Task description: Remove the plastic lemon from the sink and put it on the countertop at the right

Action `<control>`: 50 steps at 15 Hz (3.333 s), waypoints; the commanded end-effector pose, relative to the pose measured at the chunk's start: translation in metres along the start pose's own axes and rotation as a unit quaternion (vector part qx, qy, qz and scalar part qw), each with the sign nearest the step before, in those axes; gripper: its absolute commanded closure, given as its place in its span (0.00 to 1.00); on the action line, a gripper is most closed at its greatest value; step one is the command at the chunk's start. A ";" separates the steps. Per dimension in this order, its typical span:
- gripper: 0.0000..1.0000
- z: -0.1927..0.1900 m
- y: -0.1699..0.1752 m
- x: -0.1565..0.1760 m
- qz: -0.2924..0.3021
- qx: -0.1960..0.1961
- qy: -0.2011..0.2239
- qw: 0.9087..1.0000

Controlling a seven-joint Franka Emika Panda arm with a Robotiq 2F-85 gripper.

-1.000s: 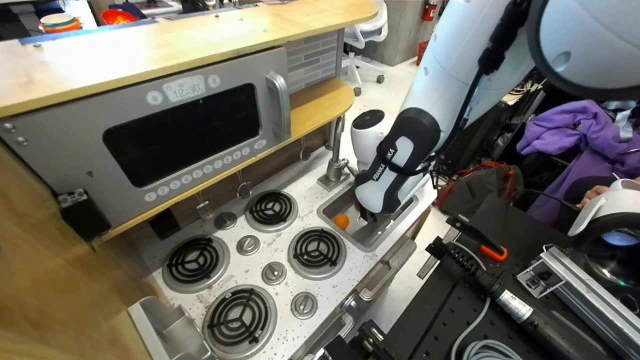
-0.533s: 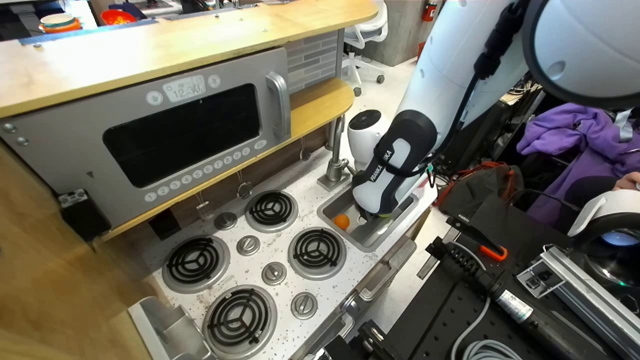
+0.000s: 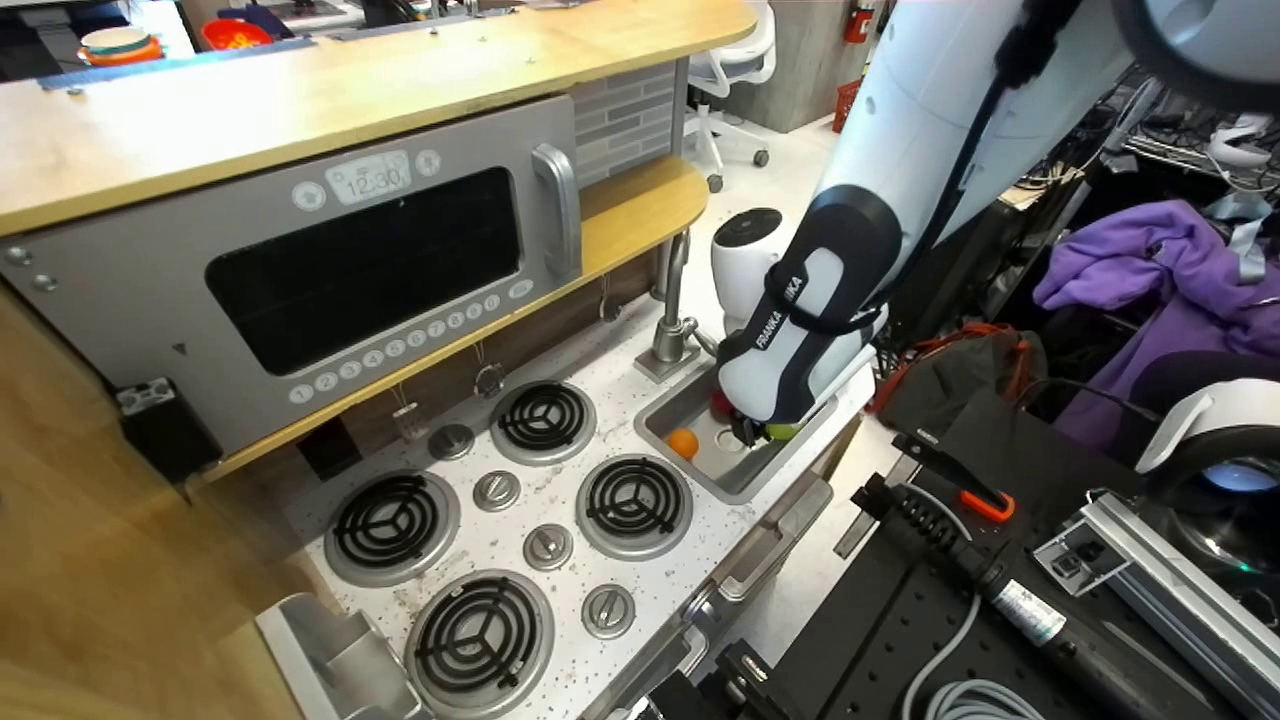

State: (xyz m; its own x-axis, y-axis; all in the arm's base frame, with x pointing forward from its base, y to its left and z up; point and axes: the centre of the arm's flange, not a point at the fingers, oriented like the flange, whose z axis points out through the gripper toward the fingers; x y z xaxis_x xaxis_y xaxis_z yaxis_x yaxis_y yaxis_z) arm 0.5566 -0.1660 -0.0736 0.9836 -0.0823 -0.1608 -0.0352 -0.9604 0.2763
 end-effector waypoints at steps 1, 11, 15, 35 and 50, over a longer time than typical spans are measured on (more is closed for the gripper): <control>0.66 -0.048 0.004 -0.045 0.003 0.032 0.009 0.999; 0.66 -0.137 0.031 -0.024 0.083 0.078 0.068 0.991; 0.66 -0.162 0.057 -0.007 0.130 0.094 0.090 0.983; 0.66 -0.154 0.198 0.048 0.342 0.107 0.050 0.932; 0.66 -0.100 0.179 0.120 0.324 0.132 0.046 0.936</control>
State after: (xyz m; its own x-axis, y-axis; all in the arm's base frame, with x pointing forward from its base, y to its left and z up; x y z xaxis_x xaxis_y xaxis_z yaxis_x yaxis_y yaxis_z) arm 0.6644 -0.2991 0.0673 0.7408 -0.6684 0.0673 -0.6715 -0.7396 0.0463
